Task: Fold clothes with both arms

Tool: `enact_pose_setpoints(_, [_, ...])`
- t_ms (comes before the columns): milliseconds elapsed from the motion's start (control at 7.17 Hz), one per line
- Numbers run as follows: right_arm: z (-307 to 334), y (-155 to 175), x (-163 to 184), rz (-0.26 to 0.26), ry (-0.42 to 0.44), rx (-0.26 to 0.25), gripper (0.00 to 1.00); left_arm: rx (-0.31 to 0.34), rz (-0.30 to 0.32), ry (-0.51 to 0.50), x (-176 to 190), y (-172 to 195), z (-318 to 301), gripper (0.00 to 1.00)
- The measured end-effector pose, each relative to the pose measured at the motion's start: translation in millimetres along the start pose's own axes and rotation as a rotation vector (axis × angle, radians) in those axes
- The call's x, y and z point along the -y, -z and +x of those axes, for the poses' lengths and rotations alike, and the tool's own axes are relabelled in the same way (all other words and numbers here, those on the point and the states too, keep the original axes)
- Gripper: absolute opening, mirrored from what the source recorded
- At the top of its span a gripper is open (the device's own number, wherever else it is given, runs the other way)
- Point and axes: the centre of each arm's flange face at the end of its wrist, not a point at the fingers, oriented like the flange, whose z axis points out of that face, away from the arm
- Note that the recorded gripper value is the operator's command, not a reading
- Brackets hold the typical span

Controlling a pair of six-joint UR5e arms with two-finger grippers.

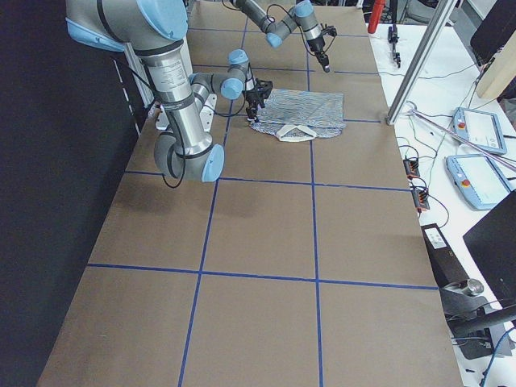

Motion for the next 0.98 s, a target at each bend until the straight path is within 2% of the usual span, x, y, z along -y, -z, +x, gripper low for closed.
enact_pose_setpoints(279, [-12, -7, -16, -0.022, 0.155, -0.074, 1.0, 0.0, -0.002, 0.0, -1, -1, -1, 0.37])
enact_pose_setpoints(697, [3, -22, -21, -0.053, 0.249, -0.13, 1.0, 0.001, -0.002, 0.0, -1, -2, -1, 0.37])
enact_pose_setpoints(976, [48, -18, -5, -0.067, 0.287, -0.151, 1.0, 0.003, -0.003, 0.0, -1, -1, 0, 0.37])
